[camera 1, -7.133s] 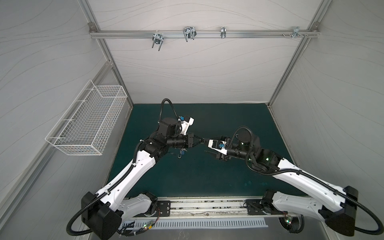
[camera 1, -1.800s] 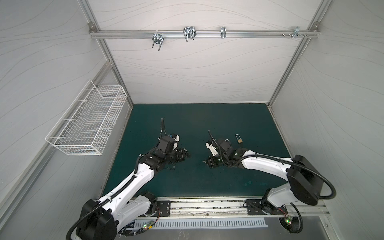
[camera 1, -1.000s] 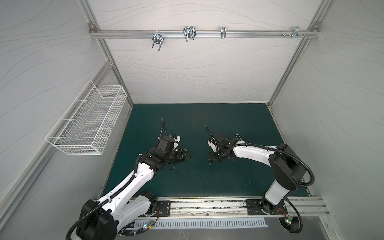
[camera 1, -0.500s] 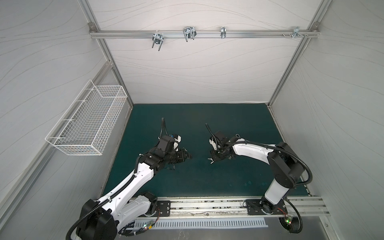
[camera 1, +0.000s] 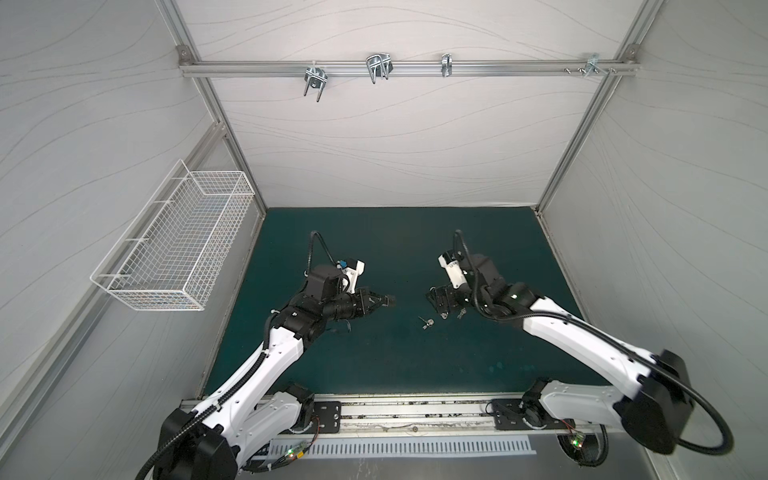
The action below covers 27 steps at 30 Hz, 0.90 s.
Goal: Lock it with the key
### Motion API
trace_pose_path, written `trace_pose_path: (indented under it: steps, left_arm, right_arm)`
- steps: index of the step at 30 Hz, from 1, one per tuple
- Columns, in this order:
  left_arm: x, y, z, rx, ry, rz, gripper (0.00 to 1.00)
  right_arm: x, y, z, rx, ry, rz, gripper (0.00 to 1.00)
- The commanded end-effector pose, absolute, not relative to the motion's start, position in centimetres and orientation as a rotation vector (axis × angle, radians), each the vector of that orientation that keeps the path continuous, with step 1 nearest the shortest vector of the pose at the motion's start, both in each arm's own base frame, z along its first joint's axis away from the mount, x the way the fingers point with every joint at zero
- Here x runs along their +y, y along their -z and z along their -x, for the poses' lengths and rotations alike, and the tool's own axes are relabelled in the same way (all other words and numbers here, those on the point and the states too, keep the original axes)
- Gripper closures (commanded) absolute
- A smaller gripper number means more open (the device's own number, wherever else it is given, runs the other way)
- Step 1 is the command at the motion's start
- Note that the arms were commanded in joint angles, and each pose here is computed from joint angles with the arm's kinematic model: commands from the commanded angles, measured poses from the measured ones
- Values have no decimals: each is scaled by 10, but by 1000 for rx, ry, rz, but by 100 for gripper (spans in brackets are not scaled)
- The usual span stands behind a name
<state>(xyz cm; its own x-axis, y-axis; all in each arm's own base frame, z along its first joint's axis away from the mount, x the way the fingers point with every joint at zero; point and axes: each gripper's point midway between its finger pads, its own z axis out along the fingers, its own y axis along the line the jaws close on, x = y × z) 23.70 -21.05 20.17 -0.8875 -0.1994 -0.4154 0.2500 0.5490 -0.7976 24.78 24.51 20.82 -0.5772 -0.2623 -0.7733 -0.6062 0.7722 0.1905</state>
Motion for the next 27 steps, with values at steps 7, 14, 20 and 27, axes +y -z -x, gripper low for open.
trace_pose_path:
  steps: [7, 14, 20, 27]
  left_arm:
    - [-235, -267, -229, 2096, 1521, -271, 100]
    - [-256, -282, -212, 2063, 1580, -424, 100]
    - [-267, -291, -205, 2034, 1621, -482, 100]
    - [-272, -297, -200, 2018, 1652, -512, 100]
  right_arm:
    - [249, -289, -198, 1580, -661, 991, 1]
    - [274, -291, -159, 1410, -671, 1349, 1]
    - [297, -280, -153, 1356, -542, 1500, 4]
    - [306, -273, -158, 1358, -462, 1525, 16]
